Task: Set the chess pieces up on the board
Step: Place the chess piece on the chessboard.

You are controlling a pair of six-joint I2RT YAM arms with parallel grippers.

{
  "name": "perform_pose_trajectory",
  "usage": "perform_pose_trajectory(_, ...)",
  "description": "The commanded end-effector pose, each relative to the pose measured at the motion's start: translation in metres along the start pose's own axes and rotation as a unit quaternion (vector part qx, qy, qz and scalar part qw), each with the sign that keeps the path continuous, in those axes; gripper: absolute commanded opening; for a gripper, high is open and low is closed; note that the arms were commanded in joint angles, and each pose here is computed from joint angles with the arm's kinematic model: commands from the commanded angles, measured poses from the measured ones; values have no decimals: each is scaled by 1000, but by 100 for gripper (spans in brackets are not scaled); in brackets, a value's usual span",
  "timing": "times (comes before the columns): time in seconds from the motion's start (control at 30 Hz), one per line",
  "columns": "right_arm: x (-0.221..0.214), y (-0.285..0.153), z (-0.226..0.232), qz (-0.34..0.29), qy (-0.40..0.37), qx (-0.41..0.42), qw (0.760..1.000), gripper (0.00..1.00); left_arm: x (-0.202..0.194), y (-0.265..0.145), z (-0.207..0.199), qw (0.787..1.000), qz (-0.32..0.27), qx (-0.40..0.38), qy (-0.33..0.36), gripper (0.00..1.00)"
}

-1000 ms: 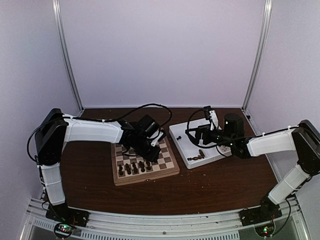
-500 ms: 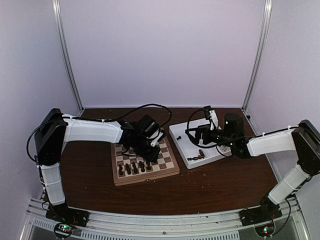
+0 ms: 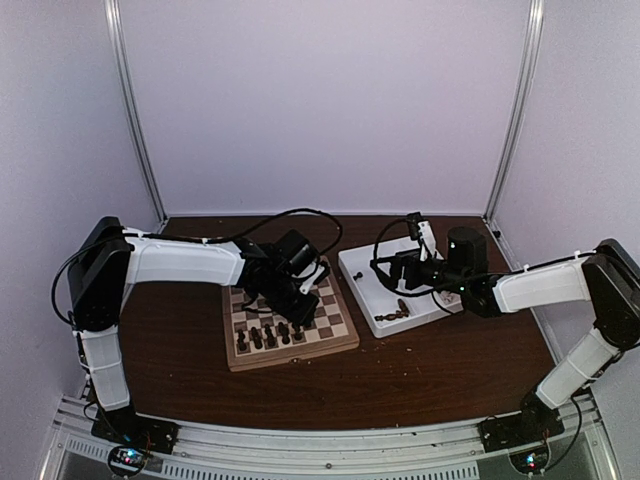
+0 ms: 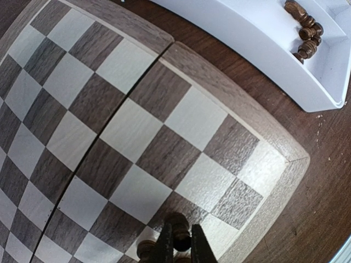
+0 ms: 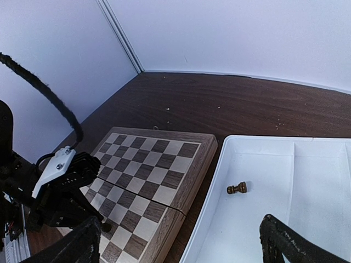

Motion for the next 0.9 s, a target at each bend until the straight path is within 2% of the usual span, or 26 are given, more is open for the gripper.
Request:
perform_pose_trajectory(0.0,8,3,1,-10,-1,8,1000,100,6,-14,-4,1000,-18,-8,4,6)
perform_pose_trajectory(0.13,8,3,1,-9,-1,8,1000,100,9,-13,-6,1000,-22,-13,4,7)
perform_pose_trajectory(0.3,8,2,1,-9,-1,8,1000,100,11,-13,-5,1000,-25,-11,4,23)
perform_pose_trajectory(0.7,8,4,0,-6,0,5,1000,100,36,-34,-7,998,-56,-2,16,28)
perform_pose_trajectory(0.87,7,10,-8,15,7,-26,1000,99,43,-56,1,994,-100,44,19,30)
Point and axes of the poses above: each gripper's point midway between its finger pads, its own y axis out along the fingers, its own z axis along the line the jaws close on, x = y × z, the point moved 7 cm from there along -y, back along the fingers, and after that the axes turned 5 degrees about y, right-handed, at the moved point
